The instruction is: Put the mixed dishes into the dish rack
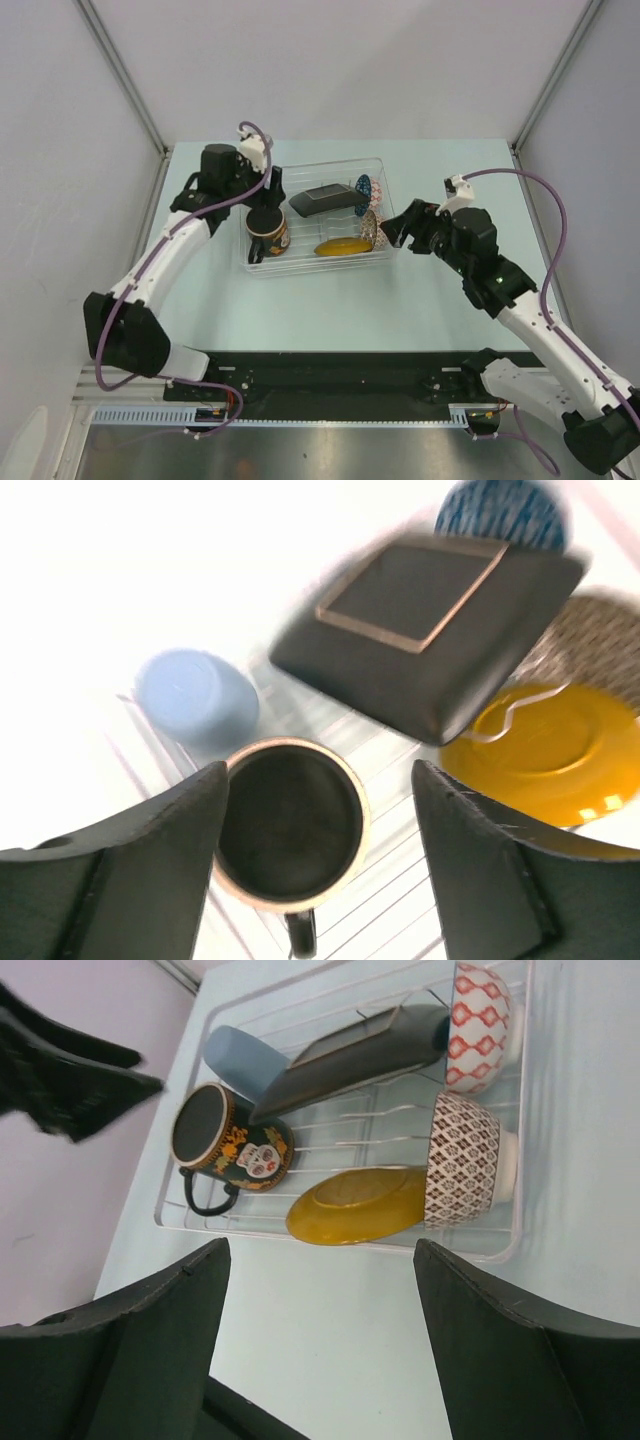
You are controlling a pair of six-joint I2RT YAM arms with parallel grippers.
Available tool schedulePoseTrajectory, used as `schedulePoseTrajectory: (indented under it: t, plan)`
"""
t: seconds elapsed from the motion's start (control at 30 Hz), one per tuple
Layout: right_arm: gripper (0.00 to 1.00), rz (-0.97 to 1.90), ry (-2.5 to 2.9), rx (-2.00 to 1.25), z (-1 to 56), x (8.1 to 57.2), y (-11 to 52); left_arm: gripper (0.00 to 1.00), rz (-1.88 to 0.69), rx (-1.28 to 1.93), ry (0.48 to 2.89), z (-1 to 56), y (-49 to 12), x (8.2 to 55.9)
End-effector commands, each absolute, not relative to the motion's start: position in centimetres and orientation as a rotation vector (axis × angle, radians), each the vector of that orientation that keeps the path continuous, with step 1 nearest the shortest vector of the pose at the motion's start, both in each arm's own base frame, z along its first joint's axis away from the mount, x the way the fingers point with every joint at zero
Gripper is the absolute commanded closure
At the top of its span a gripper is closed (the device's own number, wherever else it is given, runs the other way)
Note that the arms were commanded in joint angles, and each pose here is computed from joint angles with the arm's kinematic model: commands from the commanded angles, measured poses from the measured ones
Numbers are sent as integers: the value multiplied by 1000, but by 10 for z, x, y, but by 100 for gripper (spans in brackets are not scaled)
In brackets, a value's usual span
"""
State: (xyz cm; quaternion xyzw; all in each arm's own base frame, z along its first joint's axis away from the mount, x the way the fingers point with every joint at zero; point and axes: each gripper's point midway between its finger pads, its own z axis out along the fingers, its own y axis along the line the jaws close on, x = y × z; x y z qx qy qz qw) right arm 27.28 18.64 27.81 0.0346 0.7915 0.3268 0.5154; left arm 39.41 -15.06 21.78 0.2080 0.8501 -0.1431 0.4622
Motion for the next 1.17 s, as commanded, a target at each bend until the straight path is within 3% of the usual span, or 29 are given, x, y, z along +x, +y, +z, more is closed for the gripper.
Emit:
schedulePoseTrajectory:
  t: [0.0,0.1,0.13,0.4,0.6,1.13]
  plan:
    - [21,779,1944,29,273,277,196,14,-409,419,1894,318,-143,378]
    - [11,760,2002,-28,264,277,203,7,-431,392,1908,330,-136,353]
    - [1,755,2022,-54,261,274,205,6,-424,395,1915,328,-134,347]
    - [0,744,2068,-187,263,257,232,3,-321,409,2056,273,-102,279]
    - [0,717,2037,-245,278,239,243,3,-321,425,2073,268,-94,247]
    - [0,749,2026,-291,285,217,257,0,-370,401,2032,275,-97,232]
